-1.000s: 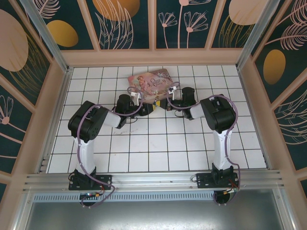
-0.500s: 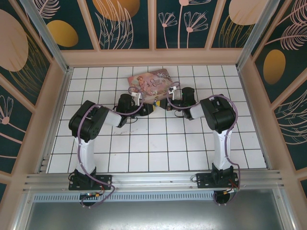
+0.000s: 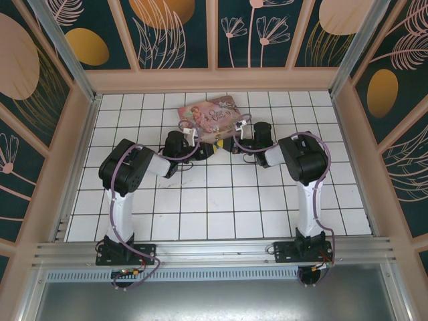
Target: Unlock a padlock with a key
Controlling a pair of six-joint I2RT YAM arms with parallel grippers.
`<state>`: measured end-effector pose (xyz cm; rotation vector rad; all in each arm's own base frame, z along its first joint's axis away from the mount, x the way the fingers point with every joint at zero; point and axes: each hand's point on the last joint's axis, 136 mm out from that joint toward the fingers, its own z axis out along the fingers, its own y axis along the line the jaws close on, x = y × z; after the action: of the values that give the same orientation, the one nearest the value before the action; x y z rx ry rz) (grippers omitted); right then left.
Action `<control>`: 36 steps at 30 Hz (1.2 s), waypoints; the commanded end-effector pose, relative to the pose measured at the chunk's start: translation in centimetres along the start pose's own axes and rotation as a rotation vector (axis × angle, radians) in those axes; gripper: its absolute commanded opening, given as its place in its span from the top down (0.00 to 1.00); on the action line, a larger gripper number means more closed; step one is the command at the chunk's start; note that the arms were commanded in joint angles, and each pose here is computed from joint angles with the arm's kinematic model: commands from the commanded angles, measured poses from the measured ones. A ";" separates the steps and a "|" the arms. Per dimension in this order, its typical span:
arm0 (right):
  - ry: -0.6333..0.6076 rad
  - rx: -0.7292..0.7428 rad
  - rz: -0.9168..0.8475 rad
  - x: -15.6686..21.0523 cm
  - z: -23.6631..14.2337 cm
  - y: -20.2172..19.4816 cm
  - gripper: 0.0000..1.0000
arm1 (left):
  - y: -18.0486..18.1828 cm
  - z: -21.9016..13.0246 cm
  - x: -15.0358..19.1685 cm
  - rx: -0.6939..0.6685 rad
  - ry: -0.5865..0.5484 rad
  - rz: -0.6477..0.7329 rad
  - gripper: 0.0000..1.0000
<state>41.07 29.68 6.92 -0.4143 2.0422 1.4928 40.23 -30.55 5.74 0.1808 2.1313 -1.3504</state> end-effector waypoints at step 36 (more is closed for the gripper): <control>0.060 -0.120 0.107 1.8 0.9 1.6 1.00 | 1.5 0.0 3.0 -0.071 0.030 -0.115 0.65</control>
<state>41.26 29.95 7.09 -0.3953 2.0096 1.5297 40.15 -30.48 5.74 0.1035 2.1259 -1.3245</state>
